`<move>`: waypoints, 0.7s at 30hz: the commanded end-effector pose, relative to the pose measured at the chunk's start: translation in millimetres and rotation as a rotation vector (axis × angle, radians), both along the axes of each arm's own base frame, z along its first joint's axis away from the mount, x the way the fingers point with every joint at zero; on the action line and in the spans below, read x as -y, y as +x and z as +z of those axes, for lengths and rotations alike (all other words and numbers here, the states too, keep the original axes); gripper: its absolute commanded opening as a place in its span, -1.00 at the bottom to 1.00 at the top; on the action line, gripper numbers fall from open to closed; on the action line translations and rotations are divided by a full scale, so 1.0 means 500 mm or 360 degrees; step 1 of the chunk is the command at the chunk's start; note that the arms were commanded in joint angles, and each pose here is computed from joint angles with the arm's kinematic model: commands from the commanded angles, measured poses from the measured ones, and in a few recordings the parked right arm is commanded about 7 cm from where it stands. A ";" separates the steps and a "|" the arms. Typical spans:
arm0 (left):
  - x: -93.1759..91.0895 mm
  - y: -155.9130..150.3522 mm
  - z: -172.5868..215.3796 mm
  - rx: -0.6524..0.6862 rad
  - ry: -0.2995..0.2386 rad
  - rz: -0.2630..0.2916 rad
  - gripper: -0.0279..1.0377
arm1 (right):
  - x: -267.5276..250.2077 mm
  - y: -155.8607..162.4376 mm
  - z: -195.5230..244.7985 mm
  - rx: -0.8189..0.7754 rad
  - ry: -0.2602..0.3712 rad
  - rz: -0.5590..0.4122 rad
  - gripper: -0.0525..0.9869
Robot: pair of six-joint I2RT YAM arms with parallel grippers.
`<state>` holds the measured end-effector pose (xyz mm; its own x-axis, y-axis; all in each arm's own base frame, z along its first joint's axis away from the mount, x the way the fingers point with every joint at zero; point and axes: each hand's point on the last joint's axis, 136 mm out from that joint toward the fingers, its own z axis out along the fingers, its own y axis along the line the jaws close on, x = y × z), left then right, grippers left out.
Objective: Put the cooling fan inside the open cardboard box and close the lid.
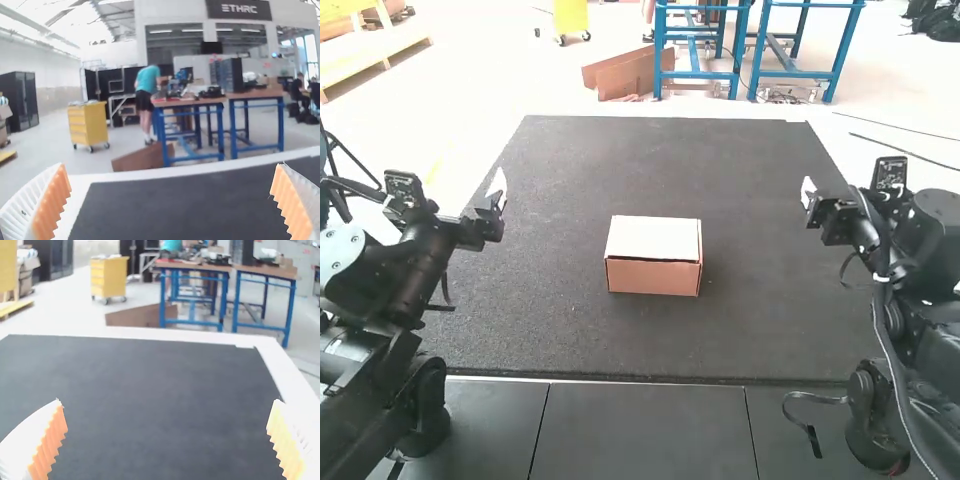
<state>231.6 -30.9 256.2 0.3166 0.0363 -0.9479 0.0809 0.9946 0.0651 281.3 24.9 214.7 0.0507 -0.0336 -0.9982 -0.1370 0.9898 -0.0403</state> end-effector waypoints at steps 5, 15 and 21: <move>-0.019 0.010 -0.037 -0.0093 -0.0142 0.0043 0.83 | 0.007 -0.009 -0.053 -0.0015 -0.0031 -0.0042 0.86; -0.018 0.015 -0.053 -0.0153 -0.0211 0.0024 0.83 | 0.007 -0.039 -0.076 -0.0069 -0.0026 -0.0039 0.86; -0.016 0.024 -0.103 -0.0319 -0.0214 0.0025 0.85 | 0.003 -0.065 -0.077 -0.0060 -0.0002 -0.0024 0.86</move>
<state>243.3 -26.9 206.9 0.1246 -0.0668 -0.9900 0.0779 0.9953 -0.0574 252.7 21.6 169.0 -0.0242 -0.0455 -0.9987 -0.1199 0.9919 -0.0423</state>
